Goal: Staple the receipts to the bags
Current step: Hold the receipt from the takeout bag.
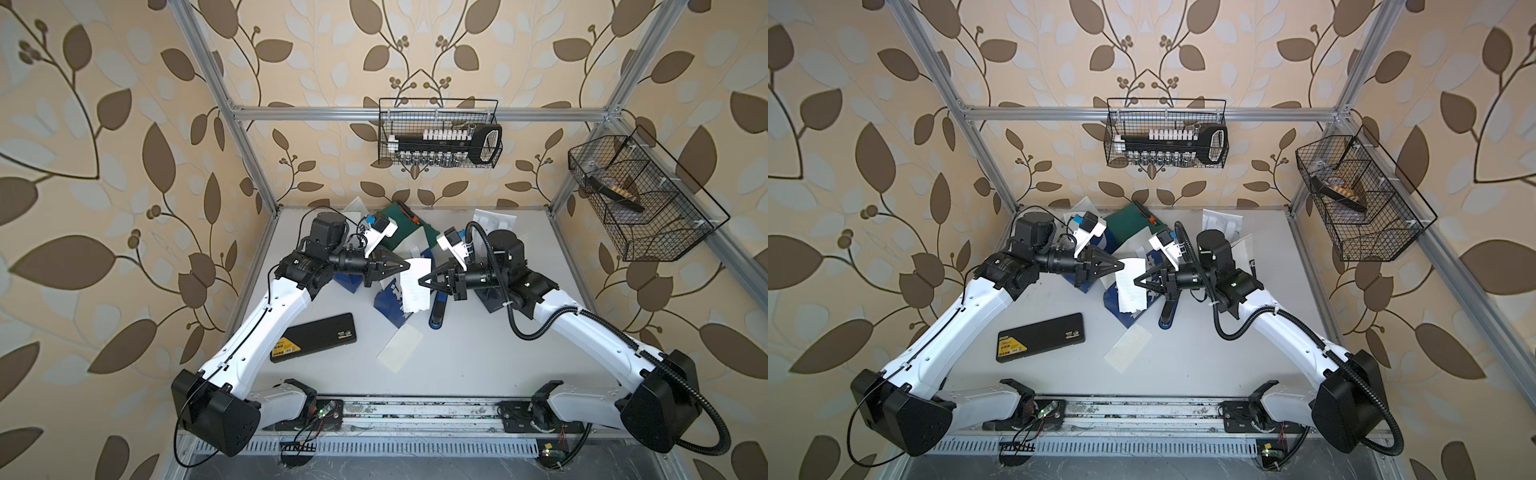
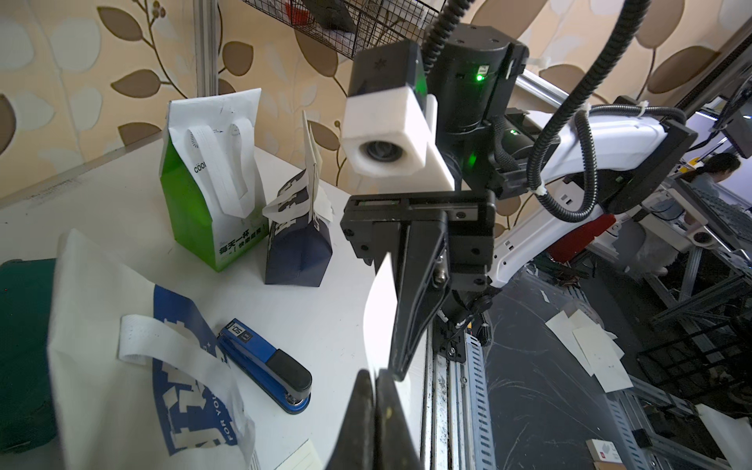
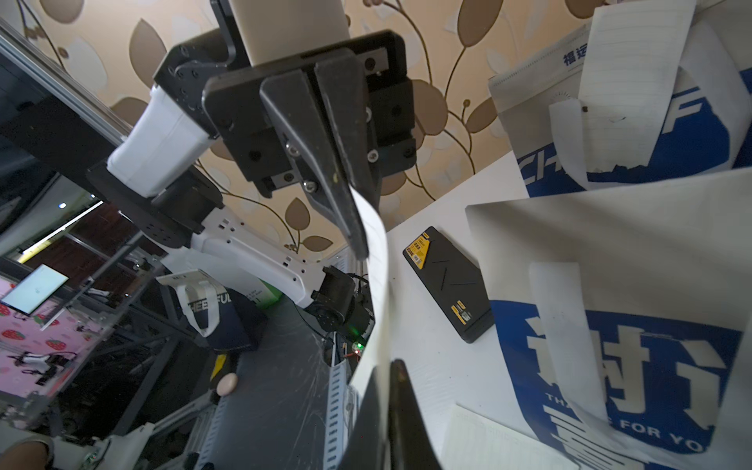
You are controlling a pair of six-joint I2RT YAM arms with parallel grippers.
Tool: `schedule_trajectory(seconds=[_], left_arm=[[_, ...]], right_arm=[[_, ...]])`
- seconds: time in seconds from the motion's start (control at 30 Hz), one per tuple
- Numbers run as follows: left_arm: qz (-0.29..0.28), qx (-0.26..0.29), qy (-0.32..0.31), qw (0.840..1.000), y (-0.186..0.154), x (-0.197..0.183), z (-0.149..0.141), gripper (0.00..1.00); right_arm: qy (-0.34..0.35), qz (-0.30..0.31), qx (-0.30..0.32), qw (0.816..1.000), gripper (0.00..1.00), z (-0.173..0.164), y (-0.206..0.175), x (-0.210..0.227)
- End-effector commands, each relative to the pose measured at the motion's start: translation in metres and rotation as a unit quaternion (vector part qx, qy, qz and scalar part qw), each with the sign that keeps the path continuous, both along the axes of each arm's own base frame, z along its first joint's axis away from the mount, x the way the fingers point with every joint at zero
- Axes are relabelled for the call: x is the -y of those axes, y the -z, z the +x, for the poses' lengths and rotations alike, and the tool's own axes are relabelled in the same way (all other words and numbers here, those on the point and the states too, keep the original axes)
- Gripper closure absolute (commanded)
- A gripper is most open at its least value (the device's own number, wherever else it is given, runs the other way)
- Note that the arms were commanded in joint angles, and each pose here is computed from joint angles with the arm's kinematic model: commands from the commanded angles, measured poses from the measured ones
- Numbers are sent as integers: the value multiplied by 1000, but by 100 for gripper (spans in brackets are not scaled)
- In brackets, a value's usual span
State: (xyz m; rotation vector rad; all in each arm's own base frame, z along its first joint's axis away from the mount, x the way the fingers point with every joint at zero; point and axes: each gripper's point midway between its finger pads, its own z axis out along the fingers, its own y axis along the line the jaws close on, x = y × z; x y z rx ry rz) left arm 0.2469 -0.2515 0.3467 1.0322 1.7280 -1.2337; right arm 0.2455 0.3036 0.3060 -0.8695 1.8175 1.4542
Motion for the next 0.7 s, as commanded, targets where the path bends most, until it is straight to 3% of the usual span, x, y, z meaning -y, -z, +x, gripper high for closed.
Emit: schedule_trajectory(seconds=[0.0, 0.03, 0.13, 0.23, 0.47, 0.67], left_arm=[[7, 21, -27, 999, -2, -5, 11, 100], [14, 16, -44, 999, 0, -7, 15, 98], [34, 20, -94, 995, 2, -15, 28, 65], [47, 39, -155, 986, 2, -27, 45, 53], [48, 42, -194, 979, 1, -45, 62, 51], [64, 24, -183, 981, 22, -42, 69, 49]], right_arm=[[31, -13, 13, 999, 100, 16, -4, -1], [43, -25, 14, 999, 100, 22, 0, -1], [76, -64, 17, 995, 100, 38, 14, 2], [95, -105, 21, 990, 100, 54, 29, 2], [61, -149, 37, 986, 100, 66, 46, -11], [32, -187, 33, 981, 100, 69, 67, -19]])
